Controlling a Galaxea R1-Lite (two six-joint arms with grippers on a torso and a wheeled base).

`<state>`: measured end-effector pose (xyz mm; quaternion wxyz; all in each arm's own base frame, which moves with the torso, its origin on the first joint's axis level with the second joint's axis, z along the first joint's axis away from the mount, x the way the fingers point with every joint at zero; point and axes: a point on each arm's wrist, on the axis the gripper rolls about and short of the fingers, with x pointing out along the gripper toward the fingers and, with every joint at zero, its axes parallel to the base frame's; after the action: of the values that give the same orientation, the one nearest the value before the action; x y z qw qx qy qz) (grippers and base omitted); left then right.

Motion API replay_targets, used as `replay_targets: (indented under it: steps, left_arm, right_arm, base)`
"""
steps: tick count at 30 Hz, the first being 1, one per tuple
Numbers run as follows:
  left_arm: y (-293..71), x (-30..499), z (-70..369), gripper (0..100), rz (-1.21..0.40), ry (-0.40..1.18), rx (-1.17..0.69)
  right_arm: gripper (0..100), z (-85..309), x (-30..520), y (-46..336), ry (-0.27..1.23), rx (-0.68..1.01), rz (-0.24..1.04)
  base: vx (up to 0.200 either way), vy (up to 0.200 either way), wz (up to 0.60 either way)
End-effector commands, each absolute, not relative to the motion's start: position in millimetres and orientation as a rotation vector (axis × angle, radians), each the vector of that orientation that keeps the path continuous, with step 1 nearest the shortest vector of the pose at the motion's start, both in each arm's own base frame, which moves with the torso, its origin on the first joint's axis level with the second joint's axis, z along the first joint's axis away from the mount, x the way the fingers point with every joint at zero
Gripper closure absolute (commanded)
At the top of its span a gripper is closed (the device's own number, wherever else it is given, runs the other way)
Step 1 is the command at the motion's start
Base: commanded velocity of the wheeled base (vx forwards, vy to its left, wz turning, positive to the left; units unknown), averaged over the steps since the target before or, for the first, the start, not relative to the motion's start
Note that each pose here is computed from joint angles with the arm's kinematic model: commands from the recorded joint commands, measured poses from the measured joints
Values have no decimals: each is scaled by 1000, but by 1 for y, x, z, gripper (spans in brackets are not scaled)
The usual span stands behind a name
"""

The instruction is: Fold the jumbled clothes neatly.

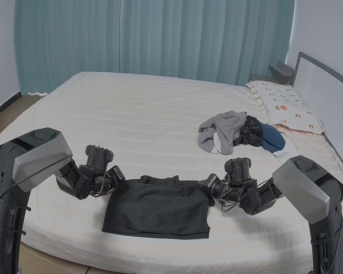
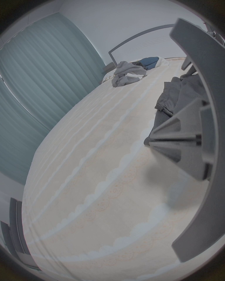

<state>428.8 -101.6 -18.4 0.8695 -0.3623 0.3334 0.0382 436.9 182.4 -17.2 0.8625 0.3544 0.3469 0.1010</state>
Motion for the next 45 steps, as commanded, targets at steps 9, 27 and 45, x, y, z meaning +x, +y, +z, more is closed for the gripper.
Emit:
replay_targets:
  steps: [9, 27, 45]
  left_arm:
    - [-98, 429, -22, 100, 125, 687, -747]
    - [-95, 430, -24, 100, 133, 689, -749]
    - [-72, 426, -5, 0, 171, 672, -877]
  right_arm:
    - [100, -7, 448, 182, 634, 715, 184]
    - [100, -22, 456, 185, 608, 683, 189]
    - [0, 10, 371, 151, 760, 714, 326]
  base:
    - [0, 0, 0]
    - [0, 0, 0]
    - [0, 0, 0]
